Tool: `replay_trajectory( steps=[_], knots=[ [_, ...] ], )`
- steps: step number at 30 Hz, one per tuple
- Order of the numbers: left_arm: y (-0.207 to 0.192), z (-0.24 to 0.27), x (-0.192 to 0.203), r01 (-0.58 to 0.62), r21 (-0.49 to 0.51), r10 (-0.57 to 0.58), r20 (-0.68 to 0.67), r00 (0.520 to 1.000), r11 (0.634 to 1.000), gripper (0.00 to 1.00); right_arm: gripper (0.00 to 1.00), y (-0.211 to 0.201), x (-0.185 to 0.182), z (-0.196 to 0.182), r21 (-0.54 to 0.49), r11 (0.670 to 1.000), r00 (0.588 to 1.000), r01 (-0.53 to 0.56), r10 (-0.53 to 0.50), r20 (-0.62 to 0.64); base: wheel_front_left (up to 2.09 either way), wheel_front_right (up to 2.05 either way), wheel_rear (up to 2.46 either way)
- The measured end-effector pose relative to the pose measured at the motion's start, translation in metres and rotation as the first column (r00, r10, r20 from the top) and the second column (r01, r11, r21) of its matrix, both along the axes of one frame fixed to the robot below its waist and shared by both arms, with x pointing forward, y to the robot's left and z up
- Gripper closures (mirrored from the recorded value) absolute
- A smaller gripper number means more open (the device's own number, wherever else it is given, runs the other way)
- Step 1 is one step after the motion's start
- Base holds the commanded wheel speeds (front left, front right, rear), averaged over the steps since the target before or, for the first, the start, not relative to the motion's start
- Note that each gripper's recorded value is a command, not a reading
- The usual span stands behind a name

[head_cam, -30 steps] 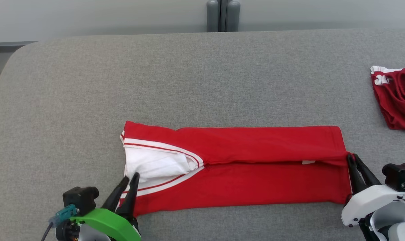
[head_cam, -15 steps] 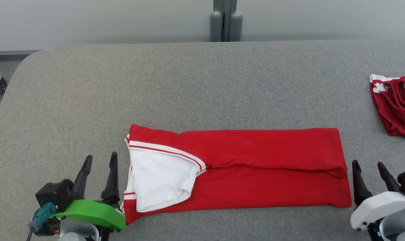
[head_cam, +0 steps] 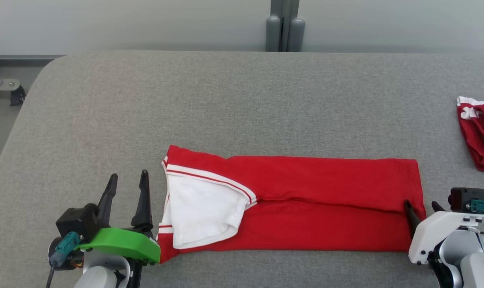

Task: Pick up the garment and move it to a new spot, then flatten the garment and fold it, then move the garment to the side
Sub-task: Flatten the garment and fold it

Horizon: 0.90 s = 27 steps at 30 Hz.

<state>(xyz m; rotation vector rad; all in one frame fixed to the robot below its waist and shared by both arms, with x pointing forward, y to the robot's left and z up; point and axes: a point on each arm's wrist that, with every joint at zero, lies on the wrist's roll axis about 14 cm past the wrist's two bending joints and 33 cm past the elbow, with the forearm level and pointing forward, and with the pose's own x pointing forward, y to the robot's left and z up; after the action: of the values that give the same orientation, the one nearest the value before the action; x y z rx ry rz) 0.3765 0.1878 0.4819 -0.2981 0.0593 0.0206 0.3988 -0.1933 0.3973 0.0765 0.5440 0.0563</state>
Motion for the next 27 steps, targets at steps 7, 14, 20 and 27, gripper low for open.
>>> replay_trajectory(
  steps=[7,14,20,27],
  knots=[
    [0.015,0.001,-0.005,-0.048,0.008,0.048,0.007,0.999,0.999,0.0,0.0,0.004,-0.001,-0.025,0.003,1.0,0.994,-0.015,0.015,-0.104,0.0,0.0,0.0],
    [0.024,0.003,-0.005,-0.07,0.025,0.07,0.016,0.997,0.997,0.0,1.0,0.013,0.003,-0.027,0.028,0.999,0.994,-0.027,0.03,-0.104,0.0,0.0,0.0],
    [0.021,0.004,-0.001,-0.056,0.042,0.055,0.024,0.998,0.998,0.0,1.0,-0.005,0.01,-0.015,0.035,0.999,0.998,0.02,-0.018,-0.064,0.0,0.0,0.0],
    [0.001,0.001,0.005,0.007,0.052,-0.008,0.021,1.0,0.999,0.0,1.0,-0.064,0.009,0.007,-0.011,0.99,0.99,0.143,-0.143,0.007,0.0,0.0,0.0]
  ],
)
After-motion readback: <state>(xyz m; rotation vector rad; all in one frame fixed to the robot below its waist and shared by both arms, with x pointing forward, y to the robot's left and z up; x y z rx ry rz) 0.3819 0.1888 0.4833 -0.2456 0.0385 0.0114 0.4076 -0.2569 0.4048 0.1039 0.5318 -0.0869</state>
